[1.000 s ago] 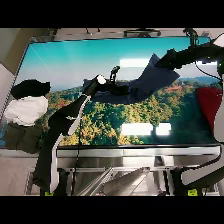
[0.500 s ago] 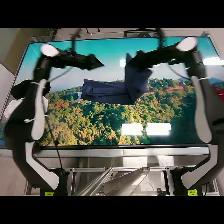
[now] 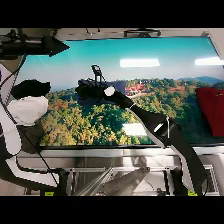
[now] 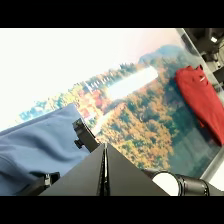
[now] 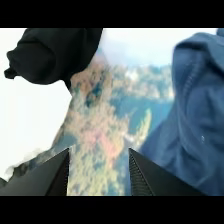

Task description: Fold the shirts.

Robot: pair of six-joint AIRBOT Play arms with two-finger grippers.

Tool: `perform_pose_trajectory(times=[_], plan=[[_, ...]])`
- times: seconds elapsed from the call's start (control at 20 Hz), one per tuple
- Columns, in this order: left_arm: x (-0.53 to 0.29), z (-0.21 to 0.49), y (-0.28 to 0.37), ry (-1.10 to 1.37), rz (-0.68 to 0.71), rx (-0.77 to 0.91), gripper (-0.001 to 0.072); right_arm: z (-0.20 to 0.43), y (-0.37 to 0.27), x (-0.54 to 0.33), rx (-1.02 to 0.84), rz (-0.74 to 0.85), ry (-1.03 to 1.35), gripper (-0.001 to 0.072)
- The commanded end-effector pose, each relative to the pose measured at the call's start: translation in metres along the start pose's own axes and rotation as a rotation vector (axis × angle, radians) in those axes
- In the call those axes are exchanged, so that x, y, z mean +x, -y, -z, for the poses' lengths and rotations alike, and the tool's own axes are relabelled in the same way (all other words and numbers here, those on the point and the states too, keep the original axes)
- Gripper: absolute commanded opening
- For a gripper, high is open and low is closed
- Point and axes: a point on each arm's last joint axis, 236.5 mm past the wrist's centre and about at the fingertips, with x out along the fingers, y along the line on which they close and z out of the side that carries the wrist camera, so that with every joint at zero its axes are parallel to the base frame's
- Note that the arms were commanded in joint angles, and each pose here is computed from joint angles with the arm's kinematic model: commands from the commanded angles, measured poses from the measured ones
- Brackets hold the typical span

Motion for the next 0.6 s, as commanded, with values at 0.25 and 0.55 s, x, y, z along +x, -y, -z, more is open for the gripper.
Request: perform_pose_trajectory(times=[0.25, 0.55], plan=[[-0.002, 0.010, 0.011, -0.045, 0.022, 0.015, 0.0017, -0.086, -0.004, -0.120, -0.056, -0.073, -0.127, 0.0344], [-0.003, 0.021, 0.015, -0.090, 0.039, 0.014, 0.0017, -0.076, 0.146, -0.257, 0.181, 0.397, -0.385, 0.0588]])
